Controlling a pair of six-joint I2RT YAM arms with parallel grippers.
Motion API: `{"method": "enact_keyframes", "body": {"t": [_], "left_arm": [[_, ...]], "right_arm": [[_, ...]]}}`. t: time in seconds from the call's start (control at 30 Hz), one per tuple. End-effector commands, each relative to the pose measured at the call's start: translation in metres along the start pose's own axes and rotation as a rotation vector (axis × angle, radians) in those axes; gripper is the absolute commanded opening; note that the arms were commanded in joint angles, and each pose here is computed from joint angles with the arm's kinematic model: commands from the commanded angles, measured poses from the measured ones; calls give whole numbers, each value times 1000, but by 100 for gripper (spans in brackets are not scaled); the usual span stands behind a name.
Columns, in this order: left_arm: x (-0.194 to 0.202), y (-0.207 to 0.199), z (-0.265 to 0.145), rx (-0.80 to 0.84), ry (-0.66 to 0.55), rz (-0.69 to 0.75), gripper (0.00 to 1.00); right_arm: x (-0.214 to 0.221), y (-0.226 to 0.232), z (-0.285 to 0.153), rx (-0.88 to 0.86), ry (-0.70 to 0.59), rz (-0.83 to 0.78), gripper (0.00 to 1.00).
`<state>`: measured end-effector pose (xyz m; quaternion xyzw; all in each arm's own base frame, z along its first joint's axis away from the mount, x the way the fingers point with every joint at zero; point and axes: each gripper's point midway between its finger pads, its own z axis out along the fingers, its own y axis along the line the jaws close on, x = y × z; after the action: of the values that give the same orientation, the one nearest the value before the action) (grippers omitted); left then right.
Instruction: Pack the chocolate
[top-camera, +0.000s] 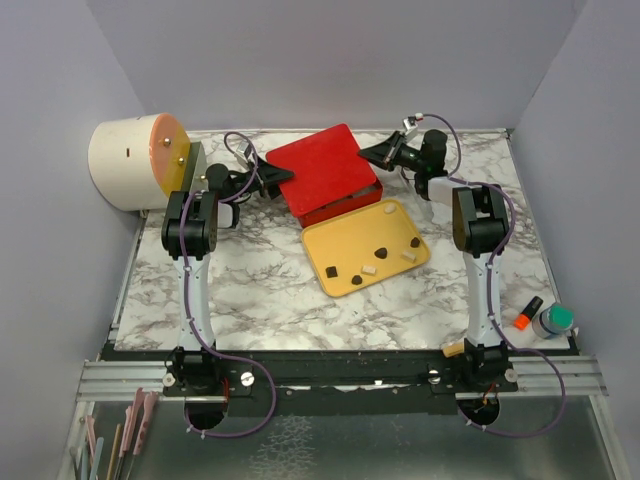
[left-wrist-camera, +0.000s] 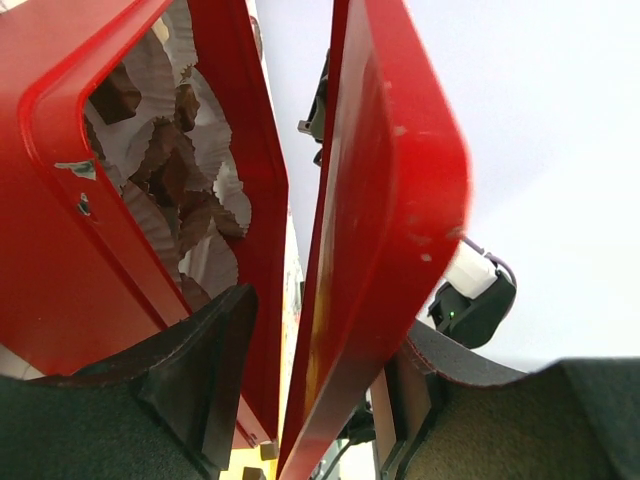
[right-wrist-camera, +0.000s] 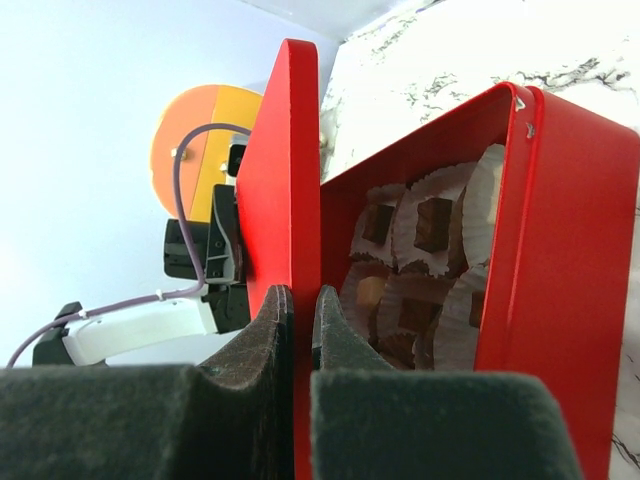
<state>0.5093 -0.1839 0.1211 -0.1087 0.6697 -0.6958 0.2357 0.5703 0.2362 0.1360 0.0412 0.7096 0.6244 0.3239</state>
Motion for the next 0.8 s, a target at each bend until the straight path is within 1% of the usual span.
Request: {"method": "enact_keyframes", "body": {"t": [0.0, 0.5, 0.77], "left_arm": [[-11, -19, 3, 16, -23, 52, 54], [-7, -17, 1, 7, -22, 46, 52], [-10, -19, 2, 8, -36, 50, 52]], "right_arm": [[-11, 8, 3, -36, -19, -17, 0], [-18, -1, -12, -7, -25, -7, 0], [-11, -7, -15, 21, 35, 0, 0]]}}
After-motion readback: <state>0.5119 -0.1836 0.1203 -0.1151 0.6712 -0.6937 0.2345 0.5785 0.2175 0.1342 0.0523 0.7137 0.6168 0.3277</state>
